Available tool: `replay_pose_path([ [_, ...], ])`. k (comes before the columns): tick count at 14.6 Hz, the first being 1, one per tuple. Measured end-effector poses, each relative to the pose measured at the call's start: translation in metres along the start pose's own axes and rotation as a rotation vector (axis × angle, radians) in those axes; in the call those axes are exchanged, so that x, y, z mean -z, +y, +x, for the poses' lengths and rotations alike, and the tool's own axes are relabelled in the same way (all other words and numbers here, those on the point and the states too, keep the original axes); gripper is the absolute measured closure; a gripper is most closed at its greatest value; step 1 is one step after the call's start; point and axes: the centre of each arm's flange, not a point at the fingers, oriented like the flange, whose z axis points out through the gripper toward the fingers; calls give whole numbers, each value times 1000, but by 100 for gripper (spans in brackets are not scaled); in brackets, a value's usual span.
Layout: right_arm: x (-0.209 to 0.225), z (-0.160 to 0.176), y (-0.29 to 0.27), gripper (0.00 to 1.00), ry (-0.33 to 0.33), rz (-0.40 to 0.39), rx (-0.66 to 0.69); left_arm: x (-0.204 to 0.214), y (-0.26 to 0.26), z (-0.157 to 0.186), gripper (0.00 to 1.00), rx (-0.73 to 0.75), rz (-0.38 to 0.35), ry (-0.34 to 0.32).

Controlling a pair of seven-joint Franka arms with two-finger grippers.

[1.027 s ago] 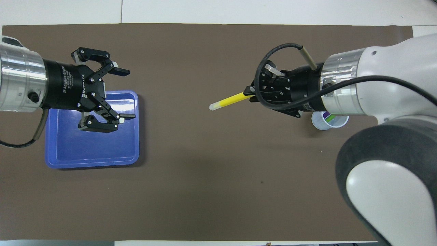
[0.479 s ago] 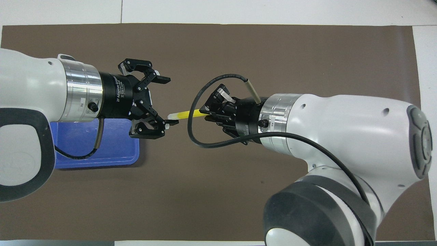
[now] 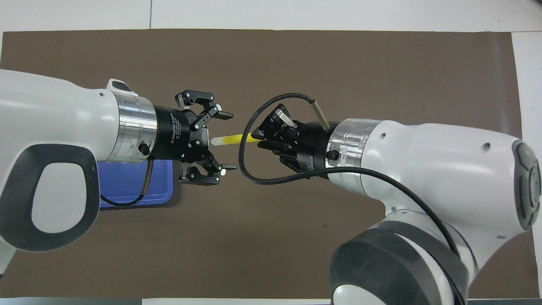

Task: Right arm passes pens to left for tray arrangement
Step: 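Close the left gripper on the yellow pen's free end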

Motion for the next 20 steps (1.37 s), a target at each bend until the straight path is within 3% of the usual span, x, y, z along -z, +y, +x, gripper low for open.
replay_pose_path([
  [3, -1, 0, 1, 82, 0, -2, -1, -2, 3, 3, 0, 9, -26, -5],
  [12, -1, 1, 1, 82, 0, -3, -2, -12, -8, -8, 19, 3, -17, -8],
  [13, -1, 1, 1, 82, 0, -3, -2, -12, -8, -8, 28, 4, -17, -8],
  [15, -1, 1, 1, 82, 0, -3, -1, -12, -8, -7, 32, 4, -17, -8],
  [17, -1, 1, 1, 82, 1, -2, -1, -13, -9, -7, 53, 5, -17, -7],
  [18, -1, 2, 1, 82, 1, -2, -1, -13, -8, -7, 53, 5, -17, -7],
  [19, -1, 2, 1, 82, 1, -3, 0, -12, -8, -7, 60, 6, -20, -8],
  [20, -1, 2, 2, 82, 1, -4, 1, -11, -7, -6, 74, 7, -24, -9],
])
